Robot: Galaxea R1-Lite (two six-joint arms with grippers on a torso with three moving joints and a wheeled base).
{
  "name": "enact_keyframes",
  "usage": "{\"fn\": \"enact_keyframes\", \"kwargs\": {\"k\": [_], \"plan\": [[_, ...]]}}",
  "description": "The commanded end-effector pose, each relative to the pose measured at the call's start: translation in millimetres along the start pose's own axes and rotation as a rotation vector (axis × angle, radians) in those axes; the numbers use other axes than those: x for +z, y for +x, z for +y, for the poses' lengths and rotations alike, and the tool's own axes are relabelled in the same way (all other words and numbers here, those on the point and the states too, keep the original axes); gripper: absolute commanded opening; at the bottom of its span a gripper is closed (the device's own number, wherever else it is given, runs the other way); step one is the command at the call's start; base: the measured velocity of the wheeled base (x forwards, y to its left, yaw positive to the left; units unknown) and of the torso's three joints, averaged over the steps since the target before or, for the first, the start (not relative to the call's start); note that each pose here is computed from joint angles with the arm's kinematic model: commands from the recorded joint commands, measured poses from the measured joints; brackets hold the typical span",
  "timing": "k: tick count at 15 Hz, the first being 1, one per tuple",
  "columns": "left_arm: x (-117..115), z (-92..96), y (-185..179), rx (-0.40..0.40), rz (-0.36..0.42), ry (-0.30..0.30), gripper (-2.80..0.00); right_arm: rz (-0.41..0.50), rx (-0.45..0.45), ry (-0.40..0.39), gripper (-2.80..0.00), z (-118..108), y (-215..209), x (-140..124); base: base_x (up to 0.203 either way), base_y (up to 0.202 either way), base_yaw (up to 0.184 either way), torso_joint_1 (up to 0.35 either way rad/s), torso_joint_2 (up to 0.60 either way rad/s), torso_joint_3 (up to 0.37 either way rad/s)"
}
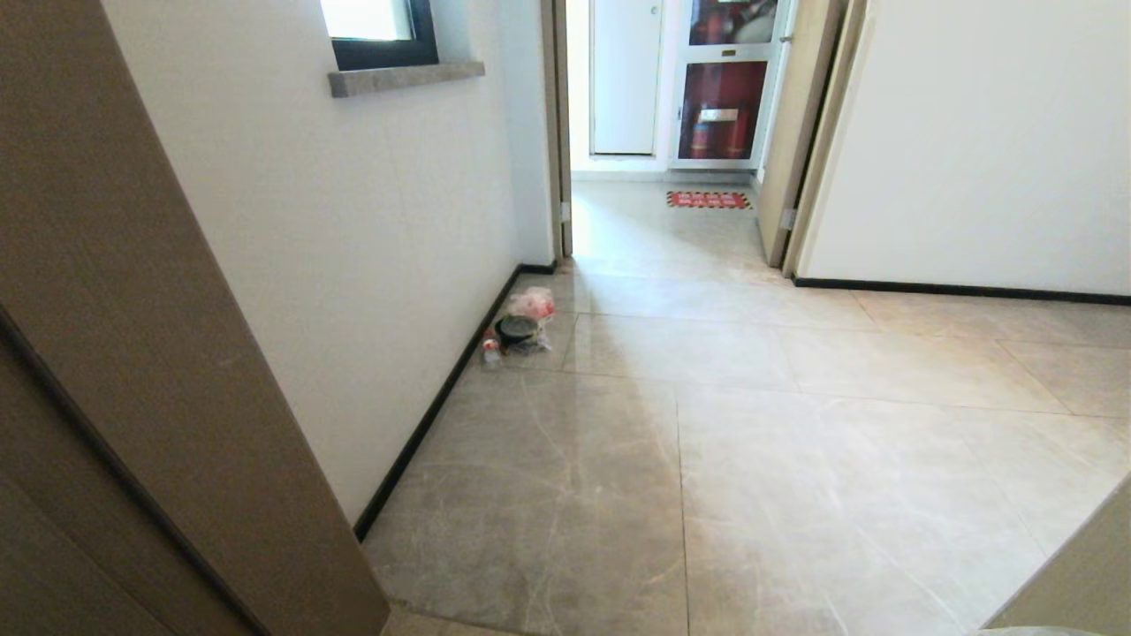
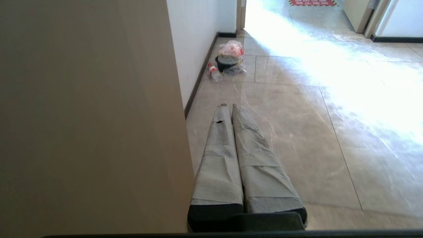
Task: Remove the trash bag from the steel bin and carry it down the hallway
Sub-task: Put the trash bag at the door
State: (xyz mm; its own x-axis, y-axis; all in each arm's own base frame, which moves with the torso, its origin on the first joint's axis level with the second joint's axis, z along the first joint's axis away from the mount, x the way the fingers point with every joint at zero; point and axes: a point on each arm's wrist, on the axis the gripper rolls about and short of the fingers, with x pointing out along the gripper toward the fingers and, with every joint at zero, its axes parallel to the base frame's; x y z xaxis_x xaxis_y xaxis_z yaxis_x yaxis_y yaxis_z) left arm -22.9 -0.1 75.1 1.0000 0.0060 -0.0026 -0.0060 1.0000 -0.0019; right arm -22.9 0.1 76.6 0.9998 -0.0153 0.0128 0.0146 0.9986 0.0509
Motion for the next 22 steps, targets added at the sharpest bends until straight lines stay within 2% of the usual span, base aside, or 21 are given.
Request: {"fn": "enact_keyframes", "kwargs": {"k": [1, 18, 22], "plan": [[-0.9, 0.0, 0.3, 0.0, 0.005, -0.001, -2.8, 0.003, 0.0, 0.001, -2.8, 0.0, 0.3, -0.7, 0.192, 0.0, 0.002, 0.007, 0.01, 0.002], [-0.5, 0.0, 0.2, 0.0, 0.004, 0.0, -2.8, 0.002, 0.0, 0.001, -2.8, 0.0, 0.2, -0.4, 0.192, 0.0, 0.002, 0.003, 0.0, 0.002], [-0.9, 0.0, 0.3, 0.0, 0.005, 0.0, -2.8, 0.002, 0.0, 0.001, -2.8, 0.0, 0.2, -0.3, 0.062, 0.0, 0.0, 0.001, 0.0, 0.0]]}}
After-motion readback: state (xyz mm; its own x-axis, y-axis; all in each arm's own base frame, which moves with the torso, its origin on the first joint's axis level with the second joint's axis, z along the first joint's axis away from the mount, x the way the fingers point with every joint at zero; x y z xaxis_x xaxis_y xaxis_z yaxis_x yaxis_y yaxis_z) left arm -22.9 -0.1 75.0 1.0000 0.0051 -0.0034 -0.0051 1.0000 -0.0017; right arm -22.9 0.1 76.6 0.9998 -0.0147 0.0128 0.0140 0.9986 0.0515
